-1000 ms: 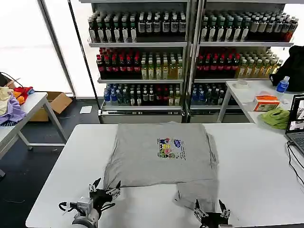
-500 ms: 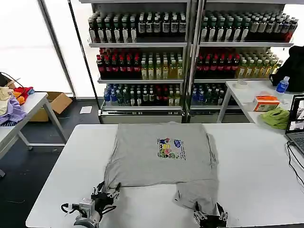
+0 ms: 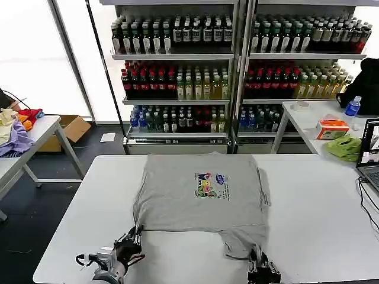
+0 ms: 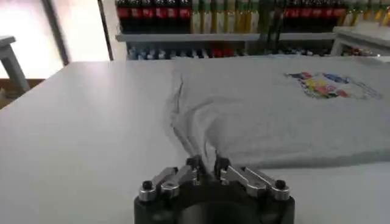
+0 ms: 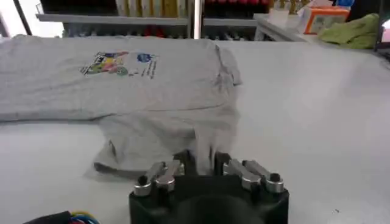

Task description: Fold and organize the clothes.

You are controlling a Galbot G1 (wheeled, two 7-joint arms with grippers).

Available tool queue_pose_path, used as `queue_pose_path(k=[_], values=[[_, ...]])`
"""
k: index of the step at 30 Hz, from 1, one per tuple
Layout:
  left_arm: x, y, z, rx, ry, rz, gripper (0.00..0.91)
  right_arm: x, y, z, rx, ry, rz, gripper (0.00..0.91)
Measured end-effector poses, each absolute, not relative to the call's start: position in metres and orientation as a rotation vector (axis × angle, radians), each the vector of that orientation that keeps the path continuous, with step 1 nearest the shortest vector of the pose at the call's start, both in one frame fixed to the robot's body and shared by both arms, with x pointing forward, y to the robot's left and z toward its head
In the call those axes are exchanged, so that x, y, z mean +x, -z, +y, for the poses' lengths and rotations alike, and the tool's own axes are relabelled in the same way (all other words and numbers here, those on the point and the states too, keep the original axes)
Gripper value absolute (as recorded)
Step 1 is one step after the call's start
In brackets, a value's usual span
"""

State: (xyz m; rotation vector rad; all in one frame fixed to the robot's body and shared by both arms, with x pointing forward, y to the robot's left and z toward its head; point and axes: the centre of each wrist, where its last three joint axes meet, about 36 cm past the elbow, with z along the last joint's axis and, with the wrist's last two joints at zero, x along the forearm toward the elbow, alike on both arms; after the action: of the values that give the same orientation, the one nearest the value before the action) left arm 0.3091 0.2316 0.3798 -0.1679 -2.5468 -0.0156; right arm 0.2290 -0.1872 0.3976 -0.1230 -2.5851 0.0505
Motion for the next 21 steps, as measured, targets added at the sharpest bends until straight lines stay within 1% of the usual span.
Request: queue_pose_path(k=[8, 9, 16, 21], values=[[0.313, -0.386, 0.224, -0.198, -0.041, -2.608, 0.000, 0.242, -0.421, -0.191, -0.131, -0.023, -2.698, 0.000], [0.313, -0.388, 0.223, -0.201, -0.051, -2.622, 0.010, 0.244, -0.424, -0.191, -0.133, -0.023, -2.713, 0.000], [0.326, -0.401, 0.225, -0.204, -0.111, -2.739, 0.000, 0.267, -0.442, -0.197, -0.143, -0.019, -2.817, 0.000], [0.340, -0.407, 0.225, -0.202, -0.149, -2.799, 0.000, 0.291, -0.445, -0.202, -0.136, -0.024, -2.878, 0.000]])
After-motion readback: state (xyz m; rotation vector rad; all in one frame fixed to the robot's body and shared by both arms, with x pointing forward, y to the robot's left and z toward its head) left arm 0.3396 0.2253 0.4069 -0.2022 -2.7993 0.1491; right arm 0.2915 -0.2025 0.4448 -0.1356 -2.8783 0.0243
